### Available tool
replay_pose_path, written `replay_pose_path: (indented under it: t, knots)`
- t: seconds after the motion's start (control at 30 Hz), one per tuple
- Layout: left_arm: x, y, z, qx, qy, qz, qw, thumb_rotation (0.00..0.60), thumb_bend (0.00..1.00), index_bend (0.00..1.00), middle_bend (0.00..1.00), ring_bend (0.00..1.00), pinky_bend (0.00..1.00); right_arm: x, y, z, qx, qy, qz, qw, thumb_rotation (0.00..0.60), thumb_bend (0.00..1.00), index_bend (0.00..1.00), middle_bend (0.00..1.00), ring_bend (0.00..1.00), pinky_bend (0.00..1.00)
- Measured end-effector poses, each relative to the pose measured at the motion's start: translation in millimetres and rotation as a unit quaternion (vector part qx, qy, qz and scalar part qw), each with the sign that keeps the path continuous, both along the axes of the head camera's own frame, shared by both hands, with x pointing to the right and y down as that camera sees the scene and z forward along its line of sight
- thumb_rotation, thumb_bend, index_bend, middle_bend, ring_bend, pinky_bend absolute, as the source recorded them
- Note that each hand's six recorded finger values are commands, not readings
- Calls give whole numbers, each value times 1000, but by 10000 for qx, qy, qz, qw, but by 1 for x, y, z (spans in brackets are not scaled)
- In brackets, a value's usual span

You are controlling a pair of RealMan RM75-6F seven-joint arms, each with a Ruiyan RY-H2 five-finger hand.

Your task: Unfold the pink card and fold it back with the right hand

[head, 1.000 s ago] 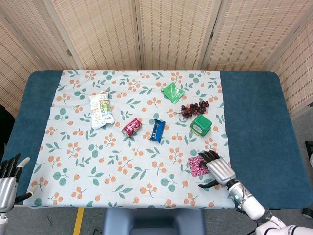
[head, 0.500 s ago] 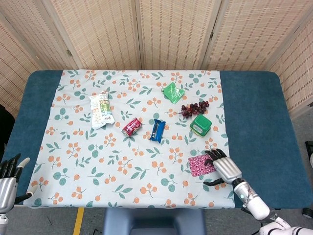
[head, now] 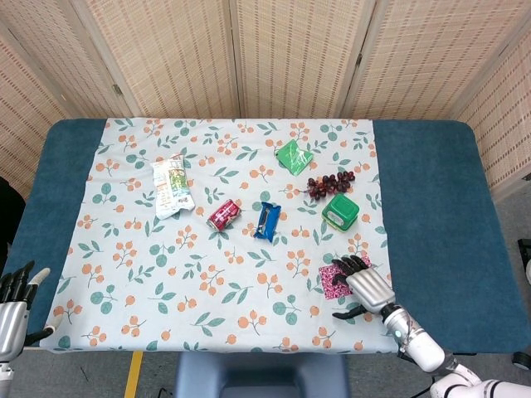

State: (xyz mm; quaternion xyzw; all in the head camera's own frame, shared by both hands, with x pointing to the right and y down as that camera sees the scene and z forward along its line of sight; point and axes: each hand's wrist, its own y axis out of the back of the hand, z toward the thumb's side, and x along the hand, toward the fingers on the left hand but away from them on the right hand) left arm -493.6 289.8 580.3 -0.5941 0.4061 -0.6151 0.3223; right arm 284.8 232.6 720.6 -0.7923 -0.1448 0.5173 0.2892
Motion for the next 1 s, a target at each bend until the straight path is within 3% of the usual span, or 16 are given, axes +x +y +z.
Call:
replay_pose_path:
  t: [0.67,1.0]
  knots:
    - [3,-1,0,8,7,39,10000,600,285,167,22,61,0,39,-8,-11,188,254,380,9988,340,113,332,98,0,0]
    - [6,-2,0,13,15,76,10000,600,284,168,22,61,0,58,-7,-5,131,476,514,9975,342,112,332,98,0,0]
